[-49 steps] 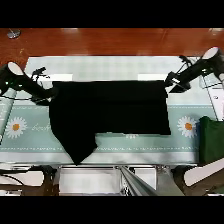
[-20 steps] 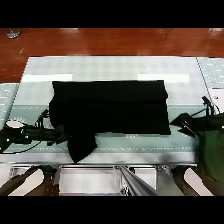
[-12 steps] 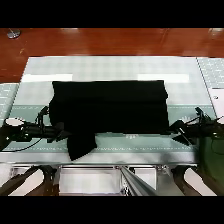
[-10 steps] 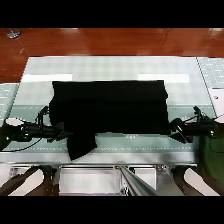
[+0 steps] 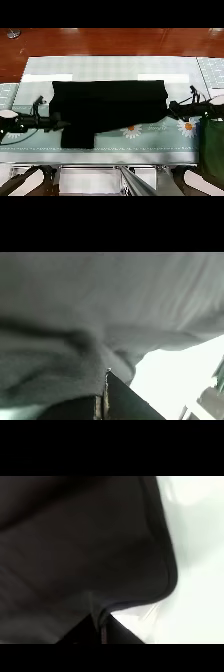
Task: Fold the shirts.
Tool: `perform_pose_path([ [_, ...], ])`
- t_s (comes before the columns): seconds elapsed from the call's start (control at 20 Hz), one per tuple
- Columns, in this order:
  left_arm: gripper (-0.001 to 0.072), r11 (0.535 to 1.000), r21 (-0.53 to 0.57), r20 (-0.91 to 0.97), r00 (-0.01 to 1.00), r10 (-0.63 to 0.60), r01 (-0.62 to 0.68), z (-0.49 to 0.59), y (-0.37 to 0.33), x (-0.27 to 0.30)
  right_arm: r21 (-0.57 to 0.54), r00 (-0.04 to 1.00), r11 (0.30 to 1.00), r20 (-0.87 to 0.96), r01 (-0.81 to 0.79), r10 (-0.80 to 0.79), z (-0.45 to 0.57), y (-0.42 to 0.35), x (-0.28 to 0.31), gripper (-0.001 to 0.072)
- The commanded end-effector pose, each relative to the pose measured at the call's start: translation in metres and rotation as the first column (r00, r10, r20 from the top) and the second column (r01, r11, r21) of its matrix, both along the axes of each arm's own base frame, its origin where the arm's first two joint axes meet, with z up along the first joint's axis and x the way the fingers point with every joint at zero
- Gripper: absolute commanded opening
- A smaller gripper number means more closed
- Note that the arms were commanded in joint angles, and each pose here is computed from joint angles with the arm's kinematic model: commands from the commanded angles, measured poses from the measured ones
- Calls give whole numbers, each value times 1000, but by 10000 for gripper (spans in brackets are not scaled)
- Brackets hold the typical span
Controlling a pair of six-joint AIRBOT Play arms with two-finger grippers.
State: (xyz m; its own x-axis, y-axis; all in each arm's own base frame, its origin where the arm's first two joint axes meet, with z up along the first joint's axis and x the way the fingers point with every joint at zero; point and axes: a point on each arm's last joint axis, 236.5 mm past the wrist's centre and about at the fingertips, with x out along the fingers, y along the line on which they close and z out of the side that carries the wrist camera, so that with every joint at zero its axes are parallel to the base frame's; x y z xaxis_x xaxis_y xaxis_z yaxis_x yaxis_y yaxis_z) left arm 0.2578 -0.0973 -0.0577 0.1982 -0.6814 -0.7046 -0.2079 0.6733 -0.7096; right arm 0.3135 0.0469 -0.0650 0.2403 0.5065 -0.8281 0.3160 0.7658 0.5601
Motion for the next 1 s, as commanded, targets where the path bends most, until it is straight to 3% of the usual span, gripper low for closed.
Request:
perform_pose_path([
  [0.0, 32, 999, 40, 126, 992, 21, -26, 33, 15, 52, -91, 997, 996, 69, -22, 28, 21, -19, 35, 28],
  [0.2, 32, 987, 82, 145, 981, 128, -141, 21, 37, 120, -36, 990, 998, 133, 52, -47, 29, -22, 95, 28],
  [0.6, 32, 984, 58, 147, 976, 161, -171, 9, 32, 232, 13, 991, 998, 116, 59, -60, 5, -9, 185, 28],
  [0.9, 33, 990, 74, 76, 990, 117, -122, -14, 34, 239, 32, 989, 998, 139, 46, -50, 4, -7, 204, 37],
  [0.95, 70, 994, 61, 42, 995, 93, -96, -19, 29, 231, 39, 989, 998, 140, 43, -48, 3, -6, 205, 246],
])
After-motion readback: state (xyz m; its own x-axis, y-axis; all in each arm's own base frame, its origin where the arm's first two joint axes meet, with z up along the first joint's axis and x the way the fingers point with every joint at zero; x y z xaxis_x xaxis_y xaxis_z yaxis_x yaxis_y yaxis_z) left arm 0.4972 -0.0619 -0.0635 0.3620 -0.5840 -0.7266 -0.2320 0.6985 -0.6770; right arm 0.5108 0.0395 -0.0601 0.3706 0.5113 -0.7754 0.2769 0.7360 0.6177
